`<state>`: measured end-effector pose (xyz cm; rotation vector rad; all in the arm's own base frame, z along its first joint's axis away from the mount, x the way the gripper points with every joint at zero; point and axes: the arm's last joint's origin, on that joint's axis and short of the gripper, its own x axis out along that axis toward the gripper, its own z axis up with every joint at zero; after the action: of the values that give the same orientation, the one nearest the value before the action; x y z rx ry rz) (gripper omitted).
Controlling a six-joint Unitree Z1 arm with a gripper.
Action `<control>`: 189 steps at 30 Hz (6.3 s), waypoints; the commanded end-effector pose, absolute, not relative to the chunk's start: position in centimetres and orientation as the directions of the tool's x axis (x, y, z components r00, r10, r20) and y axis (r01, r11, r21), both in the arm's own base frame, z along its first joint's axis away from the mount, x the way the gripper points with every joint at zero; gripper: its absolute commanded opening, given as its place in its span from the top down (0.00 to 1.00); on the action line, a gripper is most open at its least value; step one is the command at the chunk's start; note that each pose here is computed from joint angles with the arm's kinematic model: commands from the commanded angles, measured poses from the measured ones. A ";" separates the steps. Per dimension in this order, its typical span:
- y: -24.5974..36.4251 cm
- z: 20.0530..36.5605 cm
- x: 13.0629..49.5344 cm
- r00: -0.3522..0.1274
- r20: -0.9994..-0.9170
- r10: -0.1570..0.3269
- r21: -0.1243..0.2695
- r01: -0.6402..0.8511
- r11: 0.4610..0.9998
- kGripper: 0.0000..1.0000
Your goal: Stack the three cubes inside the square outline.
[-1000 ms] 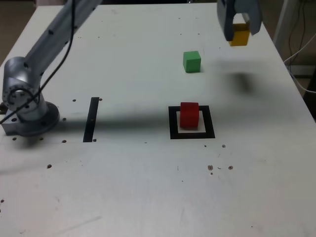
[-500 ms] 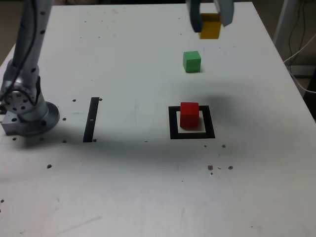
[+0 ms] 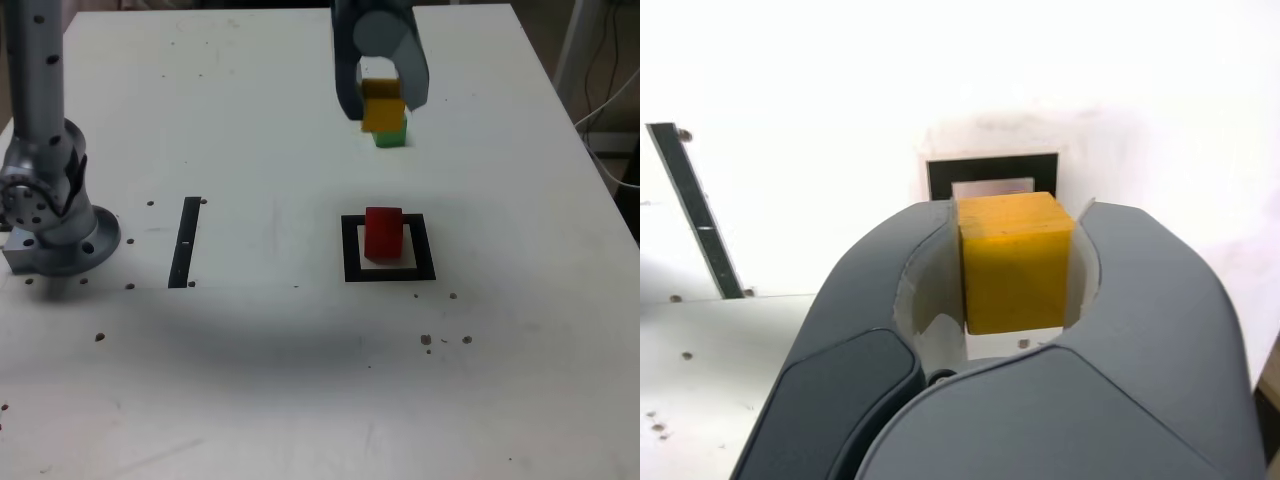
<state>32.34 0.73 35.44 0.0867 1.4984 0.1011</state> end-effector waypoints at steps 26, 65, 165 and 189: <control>-4.1 31.7 33.5 0.033 -0.993 0.117 0.117 0.015 0.993 0.72; -3.2 27.2 34.8 -0.018 -0.996 0.091 0.091 0.010 0.996 0.56; 17.0 22.3 40.4 -0.224 -0.973 0.058 0.094 -0.157 0.983 0.71; 12.9 27.8 38.8 -0.184 -0.979 0.086 0.105 -0.099 0.989 0.71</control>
<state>39.19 13.64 26.74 -0.0188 1.7582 0.1660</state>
